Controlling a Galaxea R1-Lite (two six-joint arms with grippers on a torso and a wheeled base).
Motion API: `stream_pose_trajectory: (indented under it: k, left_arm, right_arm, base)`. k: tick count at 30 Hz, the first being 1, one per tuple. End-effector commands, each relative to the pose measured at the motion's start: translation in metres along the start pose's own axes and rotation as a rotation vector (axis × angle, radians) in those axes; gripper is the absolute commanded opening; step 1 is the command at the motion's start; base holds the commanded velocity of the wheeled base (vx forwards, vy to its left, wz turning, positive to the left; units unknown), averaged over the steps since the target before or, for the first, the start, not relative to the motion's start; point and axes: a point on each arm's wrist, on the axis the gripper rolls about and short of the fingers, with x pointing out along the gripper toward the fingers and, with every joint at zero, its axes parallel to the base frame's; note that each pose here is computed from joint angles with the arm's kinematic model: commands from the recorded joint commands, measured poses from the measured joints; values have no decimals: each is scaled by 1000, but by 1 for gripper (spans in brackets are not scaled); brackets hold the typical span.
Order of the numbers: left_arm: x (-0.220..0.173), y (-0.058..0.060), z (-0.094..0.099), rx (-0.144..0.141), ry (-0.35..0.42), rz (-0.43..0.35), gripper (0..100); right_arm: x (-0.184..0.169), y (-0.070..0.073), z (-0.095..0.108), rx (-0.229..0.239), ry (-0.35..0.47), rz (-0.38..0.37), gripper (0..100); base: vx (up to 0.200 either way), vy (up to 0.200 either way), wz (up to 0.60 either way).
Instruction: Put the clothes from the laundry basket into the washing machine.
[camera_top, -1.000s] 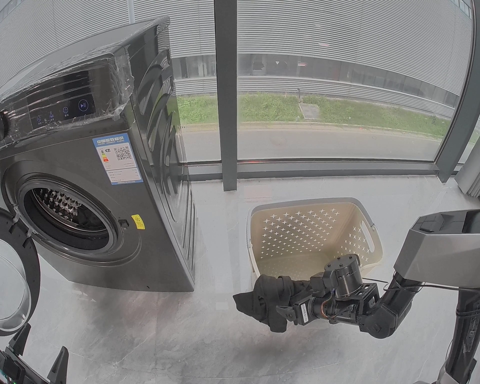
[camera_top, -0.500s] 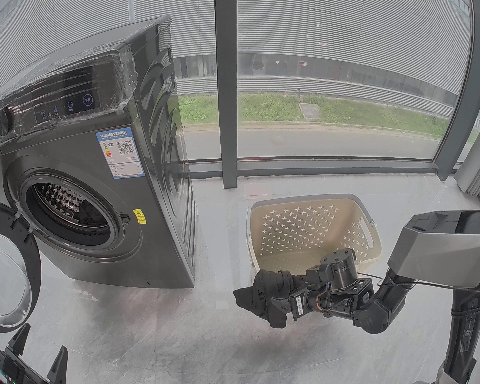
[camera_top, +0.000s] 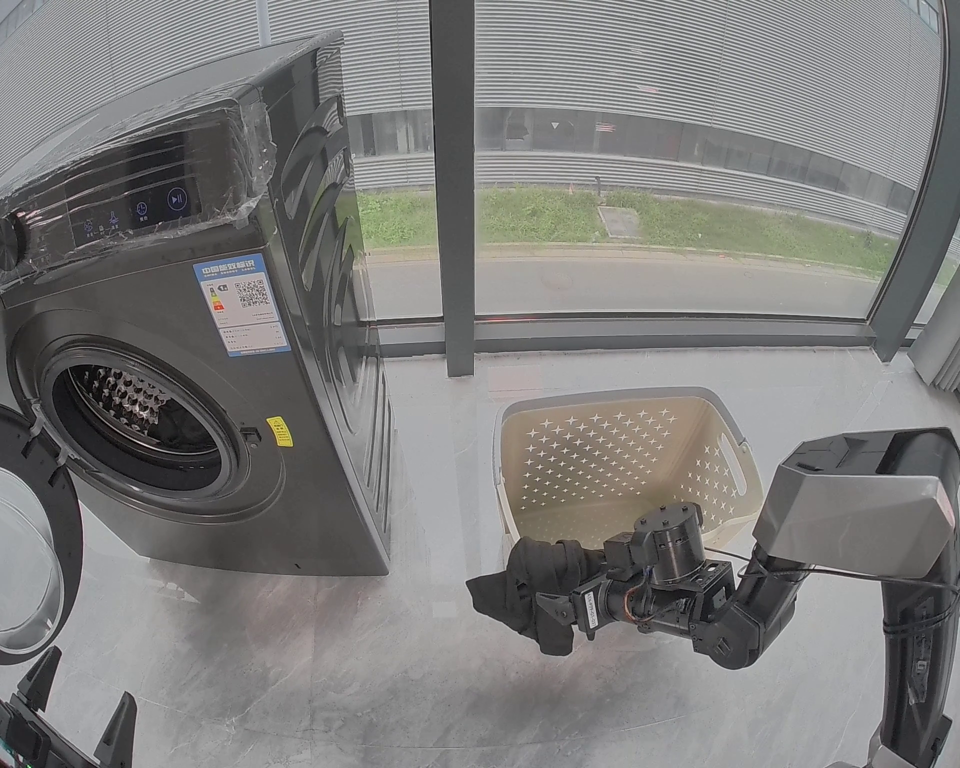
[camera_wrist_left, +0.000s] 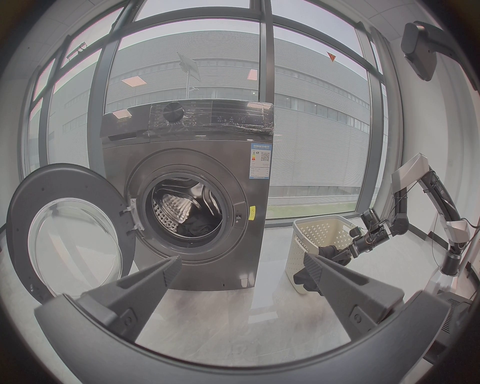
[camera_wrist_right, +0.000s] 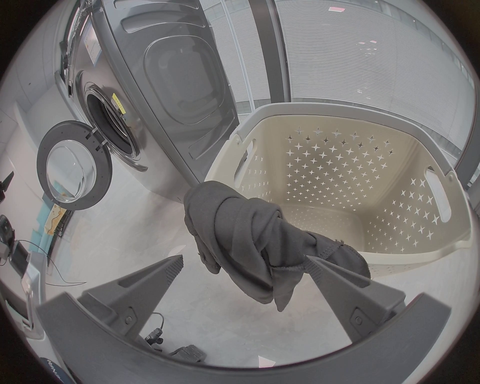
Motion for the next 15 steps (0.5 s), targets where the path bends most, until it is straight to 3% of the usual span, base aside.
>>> stream_pose_trajectory:
  k: [1, 9, 10, 15]
  left_arm:
    - [0, 0, -5, 1, 0, 0, 100]
    - [0, 0, -5, -1, 0, 2, 100]
    - [0, 0, -5, 1, 0, 2, 100]
    - [0, 0, -5, -1, 0, 2, 100]
  right_arm:
    - [8, 0, 1, -3, -33, 12, 100]
    - [16, -1, -3, -3, -30, 13, 100]
    - [17, -1, -3, -3, -33, 13, 0]
    - [18, 0, 0, -3, -57, 19, 0]
  base:
    - [0, 0, 0]
    - [0, 0, 0]
    - [0, 0, 0]
    - [0, 0, 0]
